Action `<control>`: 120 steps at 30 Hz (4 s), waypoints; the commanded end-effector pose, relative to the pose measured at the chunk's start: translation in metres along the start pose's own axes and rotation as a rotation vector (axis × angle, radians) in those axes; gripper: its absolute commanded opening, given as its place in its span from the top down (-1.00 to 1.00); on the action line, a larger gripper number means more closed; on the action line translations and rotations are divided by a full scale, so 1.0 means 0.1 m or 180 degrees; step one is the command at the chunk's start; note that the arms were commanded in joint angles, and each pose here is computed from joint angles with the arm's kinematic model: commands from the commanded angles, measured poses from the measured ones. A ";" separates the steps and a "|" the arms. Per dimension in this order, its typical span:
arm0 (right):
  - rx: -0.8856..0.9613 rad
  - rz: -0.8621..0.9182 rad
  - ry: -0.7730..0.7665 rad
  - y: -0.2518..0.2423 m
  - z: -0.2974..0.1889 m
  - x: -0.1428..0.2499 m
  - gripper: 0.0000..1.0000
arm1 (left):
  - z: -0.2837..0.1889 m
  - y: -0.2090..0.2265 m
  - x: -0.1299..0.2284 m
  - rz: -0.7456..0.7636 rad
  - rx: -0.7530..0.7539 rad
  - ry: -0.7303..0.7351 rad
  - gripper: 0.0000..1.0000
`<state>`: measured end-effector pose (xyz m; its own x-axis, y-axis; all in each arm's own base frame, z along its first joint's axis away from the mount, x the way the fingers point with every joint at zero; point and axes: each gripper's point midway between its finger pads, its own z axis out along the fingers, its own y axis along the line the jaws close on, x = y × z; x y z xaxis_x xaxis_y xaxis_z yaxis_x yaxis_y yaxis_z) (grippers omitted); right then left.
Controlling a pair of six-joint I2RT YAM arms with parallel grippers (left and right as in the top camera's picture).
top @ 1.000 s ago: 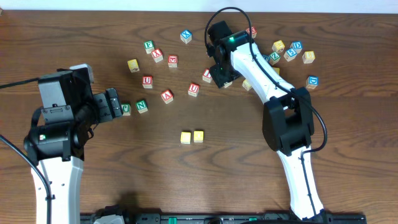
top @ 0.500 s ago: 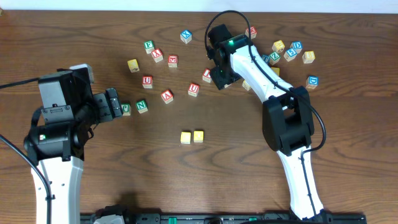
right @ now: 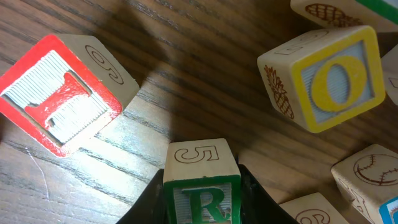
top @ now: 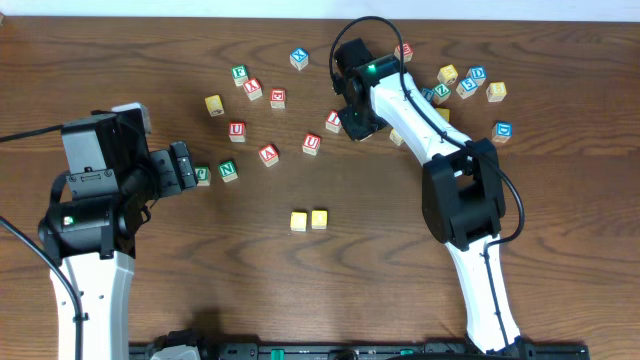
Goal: Spell out CORL
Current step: 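Lower the right gripper and grasp the green R block, then carry the green R block to the right of the O block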
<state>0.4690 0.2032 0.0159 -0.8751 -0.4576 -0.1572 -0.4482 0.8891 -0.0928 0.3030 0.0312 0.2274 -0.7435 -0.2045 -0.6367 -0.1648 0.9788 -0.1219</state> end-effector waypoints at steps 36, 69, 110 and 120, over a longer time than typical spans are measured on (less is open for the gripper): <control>-0.0018 0.0476 -0.0118 0.22 -1.92 0.23 0.97 | -0.06 -0.02 -0.07 0.0016 0.0034 -0.0073 -0.84; 0.0346 0.0448 -0.0264 0.49 -2.19 0.44 0.97 | -0.06 -0.02 -0.07 0.0016 0.0034 -0.0073 -0.84; 0.0104 0.1865 -0.0335 1.09 -0.90 1.90 0.87 | -0.06 -0.02 -0.07 0.0016 0.0034 -0.0073 -0.83; 0.0194 0.1840 -0.0164 1.18 -0.45 1.90 0.84 | -0.06 -0.02 -0.07 0.0016 0.0034 -0.0073 -0.83</control>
<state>0.2449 0.2254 0.0342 -0.9601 0.0966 -0.2625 0.0993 0.9951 0.0031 0.3030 0.0312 0.2274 -0.7435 -0.2045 -0.6367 -0.1648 0.9788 -0.1219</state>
